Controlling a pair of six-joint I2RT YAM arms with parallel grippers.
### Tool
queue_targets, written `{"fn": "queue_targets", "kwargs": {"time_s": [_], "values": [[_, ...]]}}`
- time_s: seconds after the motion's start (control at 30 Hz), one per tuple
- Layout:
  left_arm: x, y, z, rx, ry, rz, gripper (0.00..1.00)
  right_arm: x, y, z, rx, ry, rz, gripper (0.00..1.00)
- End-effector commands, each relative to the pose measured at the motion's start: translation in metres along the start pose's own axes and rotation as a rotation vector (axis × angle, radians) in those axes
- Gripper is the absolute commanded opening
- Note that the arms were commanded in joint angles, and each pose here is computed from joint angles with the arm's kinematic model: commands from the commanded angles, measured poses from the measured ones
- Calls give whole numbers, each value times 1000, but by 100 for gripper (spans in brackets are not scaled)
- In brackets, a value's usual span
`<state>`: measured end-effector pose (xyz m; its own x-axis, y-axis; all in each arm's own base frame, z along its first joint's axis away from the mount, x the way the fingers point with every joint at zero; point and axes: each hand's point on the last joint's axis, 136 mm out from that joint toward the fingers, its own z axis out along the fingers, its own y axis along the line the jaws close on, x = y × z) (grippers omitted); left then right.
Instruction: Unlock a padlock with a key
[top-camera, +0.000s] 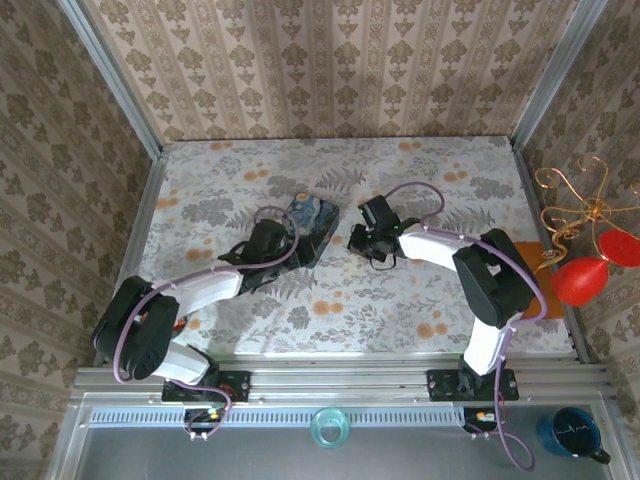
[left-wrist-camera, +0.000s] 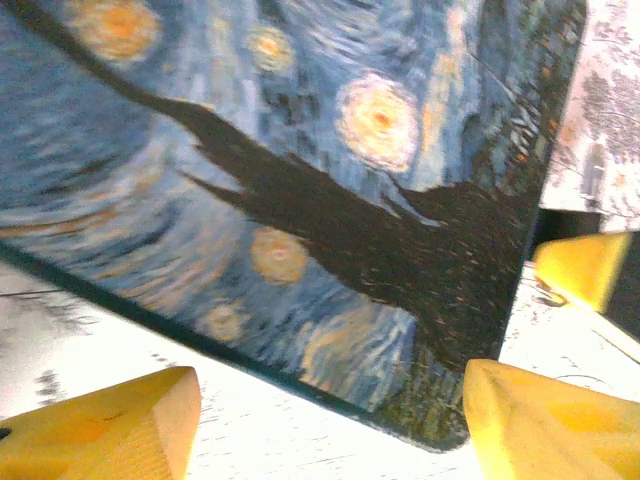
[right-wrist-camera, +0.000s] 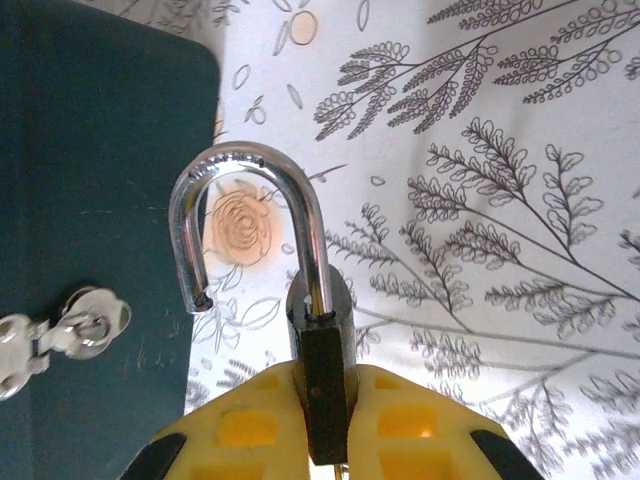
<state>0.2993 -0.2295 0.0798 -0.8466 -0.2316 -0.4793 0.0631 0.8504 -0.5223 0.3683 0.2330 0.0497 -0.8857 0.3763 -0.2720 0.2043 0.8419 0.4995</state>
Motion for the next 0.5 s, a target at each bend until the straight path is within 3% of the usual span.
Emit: {"fn": "queue_targets", "kwargs": {"time_s": [0.0, 0.2, 0.47], "values": [[-6, 6, -19, -31, 35, 65, 71, 7, -4, -22, 26, 2, -103, 0], [-35, 17, -47, -57, -53, 128, 74, 19, -6, -42, 27, 56, -199, 0], [-44, 76, -87, -186, -121, 68, 75, 42, -11, -61, 25, 155, -284, 0]]}}
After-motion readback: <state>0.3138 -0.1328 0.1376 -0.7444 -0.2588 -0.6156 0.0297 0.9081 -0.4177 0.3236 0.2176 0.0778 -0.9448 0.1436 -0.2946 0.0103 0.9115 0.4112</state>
